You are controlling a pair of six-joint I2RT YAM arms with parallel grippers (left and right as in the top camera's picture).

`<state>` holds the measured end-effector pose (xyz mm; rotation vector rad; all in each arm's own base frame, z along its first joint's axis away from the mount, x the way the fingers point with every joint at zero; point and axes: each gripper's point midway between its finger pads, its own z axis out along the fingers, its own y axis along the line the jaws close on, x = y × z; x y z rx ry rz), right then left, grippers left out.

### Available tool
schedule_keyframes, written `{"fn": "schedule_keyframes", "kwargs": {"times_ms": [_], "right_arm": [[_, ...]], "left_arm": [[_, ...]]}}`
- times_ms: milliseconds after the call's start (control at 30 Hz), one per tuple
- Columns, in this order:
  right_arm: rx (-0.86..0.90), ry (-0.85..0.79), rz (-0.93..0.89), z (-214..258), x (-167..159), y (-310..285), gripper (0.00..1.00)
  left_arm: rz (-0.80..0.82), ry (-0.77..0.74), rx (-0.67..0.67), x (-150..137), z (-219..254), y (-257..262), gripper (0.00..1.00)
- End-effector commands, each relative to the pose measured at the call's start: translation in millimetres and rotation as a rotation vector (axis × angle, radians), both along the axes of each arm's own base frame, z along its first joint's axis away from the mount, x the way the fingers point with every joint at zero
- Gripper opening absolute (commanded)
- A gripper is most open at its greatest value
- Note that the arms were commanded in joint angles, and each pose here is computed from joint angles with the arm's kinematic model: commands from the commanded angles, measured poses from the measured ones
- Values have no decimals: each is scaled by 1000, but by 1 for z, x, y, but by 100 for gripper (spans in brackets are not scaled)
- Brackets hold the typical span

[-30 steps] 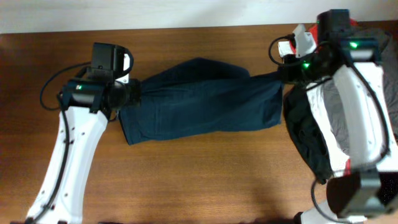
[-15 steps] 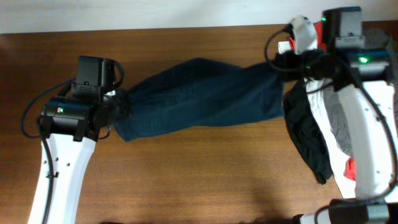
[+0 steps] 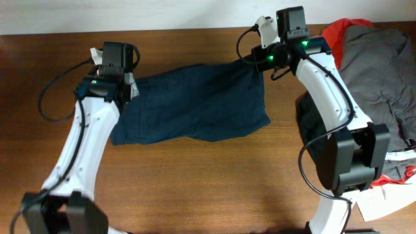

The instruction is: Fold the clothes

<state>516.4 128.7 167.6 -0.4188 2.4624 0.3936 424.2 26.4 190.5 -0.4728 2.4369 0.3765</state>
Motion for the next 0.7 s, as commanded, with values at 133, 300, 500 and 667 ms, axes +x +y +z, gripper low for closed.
{"fn": "schedule_keyframes", "kwargs": {"times_ms": [133,300,500,667], "right_arm": [[-39,4,-15,-27,16,-4,4],[-43,10,-11,-49,26,-3,4],[-39,-27,-9,-61,41,0,71],[-34,-33,-21,-52,40,-4,99]], "left_arm": [[111,-126,36,50,-22,35,1],[113,-223,25,85,-35,32,1],[116,-266,27,111,-62,32,99],[66,-260,75,114,-52,36,99]]}}
